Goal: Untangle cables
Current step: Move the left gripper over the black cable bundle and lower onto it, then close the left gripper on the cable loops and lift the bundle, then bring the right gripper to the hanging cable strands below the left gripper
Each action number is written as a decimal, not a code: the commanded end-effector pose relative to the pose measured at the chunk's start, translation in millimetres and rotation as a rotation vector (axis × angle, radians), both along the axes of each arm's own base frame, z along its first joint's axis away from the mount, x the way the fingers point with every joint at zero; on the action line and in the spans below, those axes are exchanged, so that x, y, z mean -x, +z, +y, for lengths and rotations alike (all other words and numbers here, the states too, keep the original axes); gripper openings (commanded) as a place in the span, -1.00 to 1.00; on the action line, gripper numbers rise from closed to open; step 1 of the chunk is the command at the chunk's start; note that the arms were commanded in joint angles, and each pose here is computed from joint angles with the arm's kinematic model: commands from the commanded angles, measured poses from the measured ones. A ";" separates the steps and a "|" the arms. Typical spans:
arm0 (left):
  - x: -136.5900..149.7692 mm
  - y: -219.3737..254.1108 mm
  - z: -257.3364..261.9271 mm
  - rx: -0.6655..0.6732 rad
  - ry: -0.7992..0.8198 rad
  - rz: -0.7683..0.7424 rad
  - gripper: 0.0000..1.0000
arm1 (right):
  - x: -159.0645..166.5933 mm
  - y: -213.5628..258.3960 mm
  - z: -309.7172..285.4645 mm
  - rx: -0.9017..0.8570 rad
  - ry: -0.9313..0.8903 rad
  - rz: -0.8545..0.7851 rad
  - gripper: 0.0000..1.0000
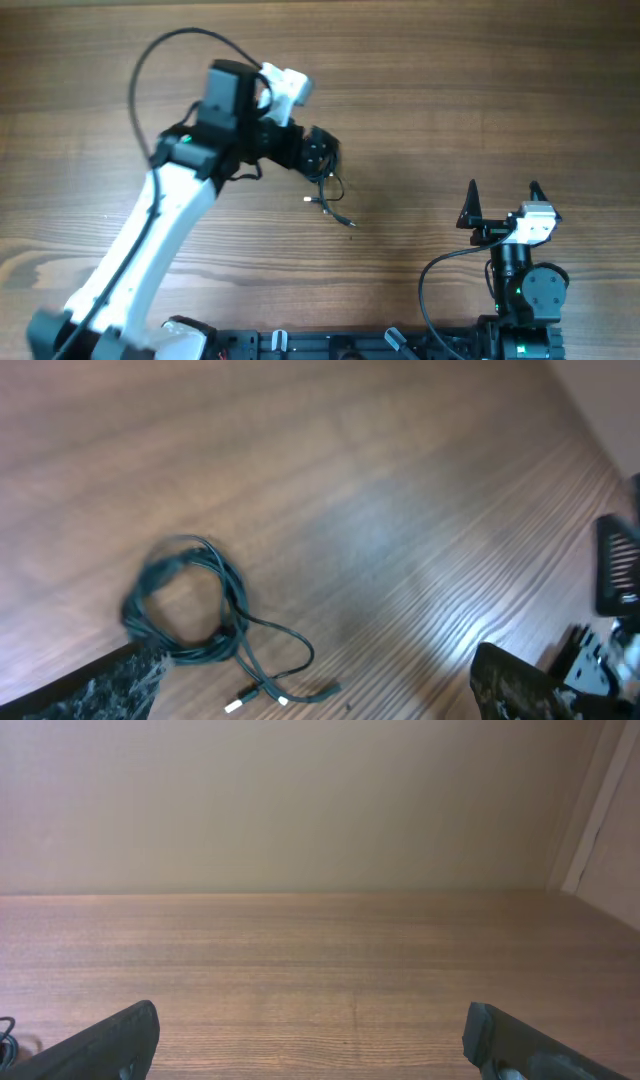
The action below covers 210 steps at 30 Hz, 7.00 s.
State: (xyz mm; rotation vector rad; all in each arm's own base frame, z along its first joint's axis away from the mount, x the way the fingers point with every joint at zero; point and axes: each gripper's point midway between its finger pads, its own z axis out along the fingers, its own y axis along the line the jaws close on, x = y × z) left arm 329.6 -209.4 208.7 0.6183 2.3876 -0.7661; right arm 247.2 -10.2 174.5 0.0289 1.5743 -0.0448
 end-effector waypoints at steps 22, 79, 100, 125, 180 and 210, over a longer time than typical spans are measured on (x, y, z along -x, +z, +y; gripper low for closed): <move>-49.0 -143.9 32.7 -0.347 0.599 0.260 1.00 | 0.4 2.2 3.2 0.014 0.017 -0.011 1.00; 24.3 -126.9 84.9 -0.214 1.227 0.690 1.00 | 0.4 2.2 3.2 0.014 0.017 -0.011 1.00; 85.4 -217.5 112.3 -0.311 1.308 0.761 -0.92 | 0.4 2.2 3.2 0.014 0.017 -0.011 1.00; 5.6 13.6 63.7 0.175 0.662 0.072 -0.92 | 7.3 4.1 58.3 0.165 0.340 -0.039 1.00; 50.1 -61.8 112.0 0.398 1.691 0.715 -0.92 | -29.9 -40.0 331.2 -0.182 1.152 0.640 0.89; 26.3 -31.3 3.0 0.274 0.671 0.450 -0.92 | 20.6 42.2 288.7 -0.144 1.017 0.565 -0.91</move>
